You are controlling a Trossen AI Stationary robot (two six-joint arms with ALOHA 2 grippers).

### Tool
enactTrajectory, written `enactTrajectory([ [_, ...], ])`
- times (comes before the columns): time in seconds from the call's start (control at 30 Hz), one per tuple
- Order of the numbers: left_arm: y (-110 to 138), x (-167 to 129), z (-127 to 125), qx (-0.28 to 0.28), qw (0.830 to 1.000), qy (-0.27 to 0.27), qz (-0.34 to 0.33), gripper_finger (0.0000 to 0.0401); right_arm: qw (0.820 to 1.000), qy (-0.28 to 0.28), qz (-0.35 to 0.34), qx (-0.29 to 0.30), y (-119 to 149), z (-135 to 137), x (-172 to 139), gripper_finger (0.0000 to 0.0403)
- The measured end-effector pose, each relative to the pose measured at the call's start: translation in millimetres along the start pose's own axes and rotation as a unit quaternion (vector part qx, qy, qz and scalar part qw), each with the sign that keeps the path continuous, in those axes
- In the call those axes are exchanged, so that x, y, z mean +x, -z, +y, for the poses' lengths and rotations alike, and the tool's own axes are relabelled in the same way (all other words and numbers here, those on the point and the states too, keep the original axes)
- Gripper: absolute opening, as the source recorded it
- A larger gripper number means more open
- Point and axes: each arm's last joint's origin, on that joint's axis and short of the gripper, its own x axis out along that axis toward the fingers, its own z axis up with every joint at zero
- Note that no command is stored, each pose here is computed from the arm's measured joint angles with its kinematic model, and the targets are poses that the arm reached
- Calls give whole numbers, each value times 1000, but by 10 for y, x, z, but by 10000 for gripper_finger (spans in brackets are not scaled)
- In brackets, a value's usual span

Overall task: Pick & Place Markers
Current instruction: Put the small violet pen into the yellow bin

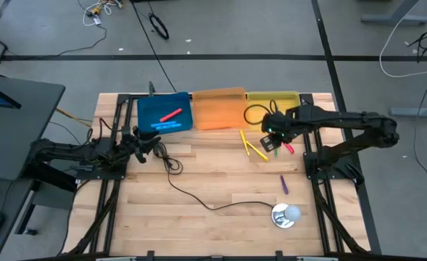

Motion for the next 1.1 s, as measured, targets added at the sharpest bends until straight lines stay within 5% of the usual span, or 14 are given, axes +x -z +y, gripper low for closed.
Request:
enactTrajectory([
  [0.37,0,0,0,0,1000,0,0,200,995,-9,28,98,550,-40,54,165],
  [0.63,0,0,0,0,1000,0,0,200,993,1,62,100,859,-96,191,165],
  [1.1,0,0,0,0,1000,0,0,200,994,-9,93,64,841,-108,244,165],
])
